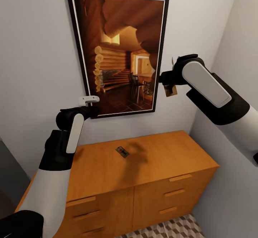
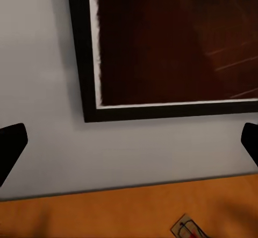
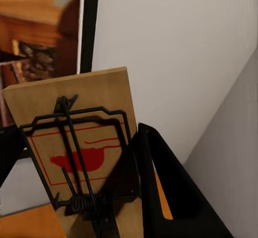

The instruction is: Take the four mousetraps from the cabinet in the bathroom and place them on the bathroom floor. Make sure all four end up on the same floor surface, and ensure that at least two of them are either under or directly next to the same bathroom sink.

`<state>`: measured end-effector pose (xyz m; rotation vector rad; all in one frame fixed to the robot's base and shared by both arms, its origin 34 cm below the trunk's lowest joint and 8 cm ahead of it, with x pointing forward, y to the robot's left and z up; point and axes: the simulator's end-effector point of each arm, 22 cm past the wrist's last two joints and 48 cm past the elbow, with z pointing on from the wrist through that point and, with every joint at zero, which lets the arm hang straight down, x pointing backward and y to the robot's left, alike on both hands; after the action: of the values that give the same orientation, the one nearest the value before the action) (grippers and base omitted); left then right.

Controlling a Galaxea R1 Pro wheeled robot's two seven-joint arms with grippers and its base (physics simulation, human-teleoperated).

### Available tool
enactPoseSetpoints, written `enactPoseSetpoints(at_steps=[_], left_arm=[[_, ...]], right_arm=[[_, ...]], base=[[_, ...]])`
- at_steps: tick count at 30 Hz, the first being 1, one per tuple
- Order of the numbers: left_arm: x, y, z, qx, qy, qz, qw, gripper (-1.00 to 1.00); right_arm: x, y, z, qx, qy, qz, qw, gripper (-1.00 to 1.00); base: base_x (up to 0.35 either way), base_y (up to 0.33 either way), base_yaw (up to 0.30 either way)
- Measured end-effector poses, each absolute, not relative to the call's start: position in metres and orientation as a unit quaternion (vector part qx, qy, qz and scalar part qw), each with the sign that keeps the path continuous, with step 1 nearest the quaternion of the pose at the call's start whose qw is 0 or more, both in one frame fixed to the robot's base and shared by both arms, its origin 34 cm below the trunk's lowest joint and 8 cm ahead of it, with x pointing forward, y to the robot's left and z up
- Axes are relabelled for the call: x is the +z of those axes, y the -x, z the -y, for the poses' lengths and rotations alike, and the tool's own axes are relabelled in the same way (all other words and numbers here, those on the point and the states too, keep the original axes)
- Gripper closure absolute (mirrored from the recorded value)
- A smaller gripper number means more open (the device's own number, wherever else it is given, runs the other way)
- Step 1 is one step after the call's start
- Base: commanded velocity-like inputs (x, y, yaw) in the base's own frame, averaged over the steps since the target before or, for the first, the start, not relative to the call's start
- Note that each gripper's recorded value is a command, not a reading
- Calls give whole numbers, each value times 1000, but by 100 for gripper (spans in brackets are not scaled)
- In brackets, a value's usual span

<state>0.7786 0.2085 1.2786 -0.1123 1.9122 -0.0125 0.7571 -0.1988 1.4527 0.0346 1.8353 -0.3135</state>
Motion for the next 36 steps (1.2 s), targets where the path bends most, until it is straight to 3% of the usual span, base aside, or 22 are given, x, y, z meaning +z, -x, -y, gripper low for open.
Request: enactPoseSetpoints(at_steps=[10,22,28,36], left_arm=[[1277,-779,-209,-4,48,-818,574,-100],[1274,-780,-210,-3,50,-820,570,-100],[1269,-781,-210,-2,51,-823,566,-100],[1259,-783,-210,0,51,-830,556,-100]], right_arm=[[1453,-756,194,-133,-10,-790,599,100],[1451,-755,197,-131,-18,-788,601,100],[1474,-754,219,-173,-65,-743,644,100],[1465,-751,209,-144,-127,-715,672,100]], base=[[0,-176,135],[0,-25,23],[0,-2,42],[0,0,8]])
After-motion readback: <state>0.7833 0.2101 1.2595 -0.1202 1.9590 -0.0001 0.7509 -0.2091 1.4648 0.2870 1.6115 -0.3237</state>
